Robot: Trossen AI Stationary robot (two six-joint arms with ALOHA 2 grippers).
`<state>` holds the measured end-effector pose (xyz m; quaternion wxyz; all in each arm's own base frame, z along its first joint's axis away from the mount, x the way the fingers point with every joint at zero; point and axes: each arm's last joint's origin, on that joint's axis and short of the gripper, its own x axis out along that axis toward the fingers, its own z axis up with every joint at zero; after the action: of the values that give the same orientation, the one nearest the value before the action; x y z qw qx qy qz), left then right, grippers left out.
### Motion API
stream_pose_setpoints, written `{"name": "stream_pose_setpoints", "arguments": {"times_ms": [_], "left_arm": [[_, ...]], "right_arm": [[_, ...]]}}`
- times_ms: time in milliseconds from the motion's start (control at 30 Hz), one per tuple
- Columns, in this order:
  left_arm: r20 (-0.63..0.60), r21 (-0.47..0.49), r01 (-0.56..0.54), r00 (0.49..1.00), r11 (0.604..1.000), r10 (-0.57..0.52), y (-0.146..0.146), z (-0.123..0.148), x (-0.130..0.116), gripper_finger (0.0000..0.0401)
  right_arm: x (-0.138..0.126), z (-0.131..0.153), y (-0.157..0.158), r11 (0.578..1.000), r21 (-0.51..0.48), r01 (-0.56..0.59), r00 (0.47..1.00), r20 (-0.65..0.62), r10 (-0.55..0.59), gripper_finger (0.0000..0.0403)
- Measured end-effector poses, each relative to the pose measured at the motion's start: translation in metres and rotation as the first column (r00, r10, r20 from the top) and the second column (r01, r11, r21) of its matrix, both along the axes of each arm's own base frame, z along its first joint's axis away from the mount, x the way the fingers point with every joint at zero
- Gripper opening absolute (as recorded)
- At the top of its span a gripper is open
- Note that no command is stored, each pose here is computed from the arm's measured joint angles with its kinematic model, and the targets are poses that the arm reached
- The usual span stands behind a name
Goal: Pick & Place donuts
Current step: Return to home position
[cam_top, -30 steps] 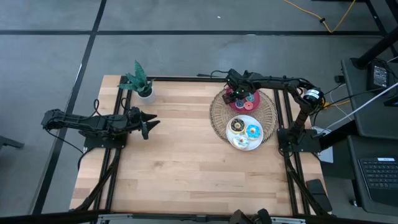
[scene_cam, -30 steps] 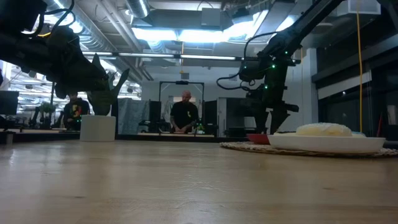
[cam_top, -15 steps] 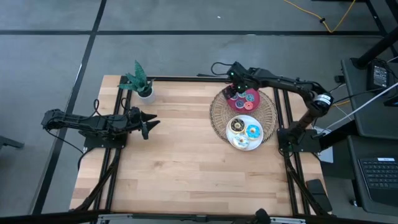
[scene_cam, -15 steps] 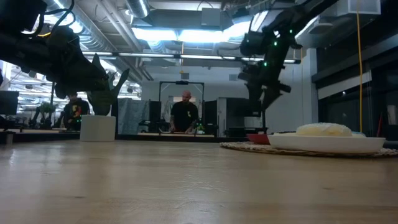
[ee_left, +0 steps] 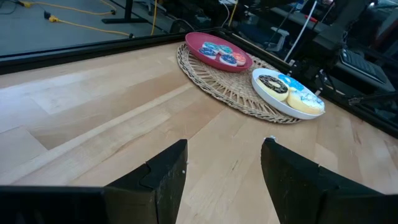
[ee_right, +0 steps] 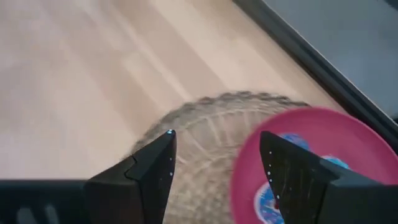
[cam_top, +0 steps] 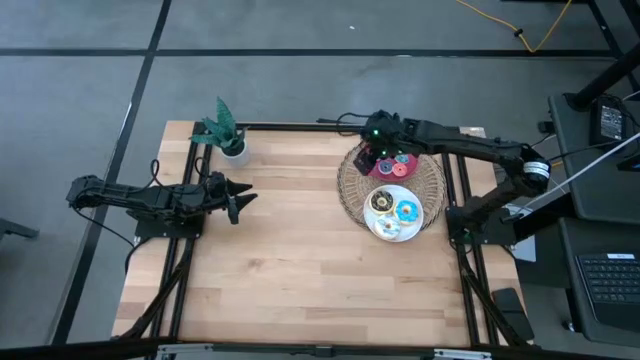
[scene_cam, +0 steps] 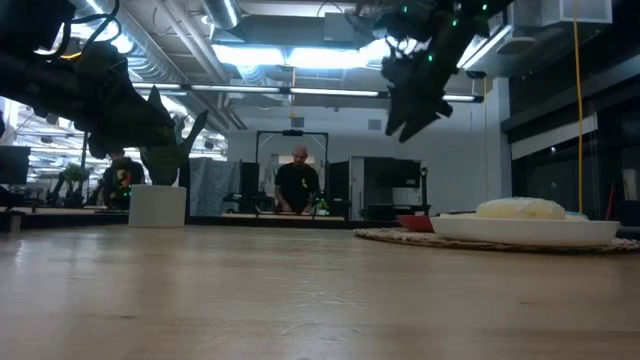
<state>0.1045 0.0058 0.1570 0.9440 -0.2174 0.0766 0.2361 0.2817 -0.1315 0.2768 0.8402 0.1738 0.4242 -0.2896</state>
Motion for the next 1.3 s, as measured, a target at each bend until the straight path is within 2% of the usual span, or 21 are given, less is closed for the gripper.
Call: {"name": "stream_pose_setpoints", "arguments": {"times_ms": [233, 500, 600, 867, 967, 1033, 1300], "left_arm": [[0.000, 0.000, 0.000, 1.000, 1.000, 0.000, 0.000, 0.000, 0.000, 0.0196], [0.000, 0.000, 0.000, 1.000, 1.000, 0.000, 0.000, 0.000, 0.000, 0.0196], [0.000, 0.000, 0.000, 1.000, 1.000, 0.000, 0.000, 0.000, 0.000, 0.0196], [0.000, 0.000, 0.000, 1.000, 1.000, 0.000, 0.000, 0.000, 0.000, 0.0196], [0.000, 0.000, 0.000, 1.000, 1.000, 0.000, 0.000, 0.000, 0.000, 0.0196], [0.000, 0.000, 0.000, 1.000, 1.000, 0.000, 0.000, 0.000, 0.000, 0.0196], [0.000, 0.000, 0.000, 1.000, 1.000, 0.000, 0.000, 0.000, 0.000, 0.0196]], "right_arm": [[0.015, 0.017, 0.046, 0.985, -0.052, -0.162, 0.981, 0.103, 0.166, 0.0232], [0.034, 0.027, 0.108, 0.929, -0.112, -0.352, 0.902, 0.223, 0.369, 0.0232], [0.044, 0.029, 0.131, 0.891, -0.162, -0.423, 0.849, 0.273, 0.453, 0.0232], [0.065, 0.037, 0.191, 0.733, -0.385, -0.561, 0.623, 0.388, 0.680, 0.0232], [0.069, 0.040, 0.209, 0.711, -0.431, -0.555, 0.563, 0.434, 0.703, 0.0232], [0.070, 0.039, 0.219, 0.719, -0.450, -0.530, 0.561, 0.450, 0.695, 0.0232], [0.060, 0.041, 0.248, 0.761, -0.518, -0.391, 0.655, 0.424, 0.625, 0.0232]]}}
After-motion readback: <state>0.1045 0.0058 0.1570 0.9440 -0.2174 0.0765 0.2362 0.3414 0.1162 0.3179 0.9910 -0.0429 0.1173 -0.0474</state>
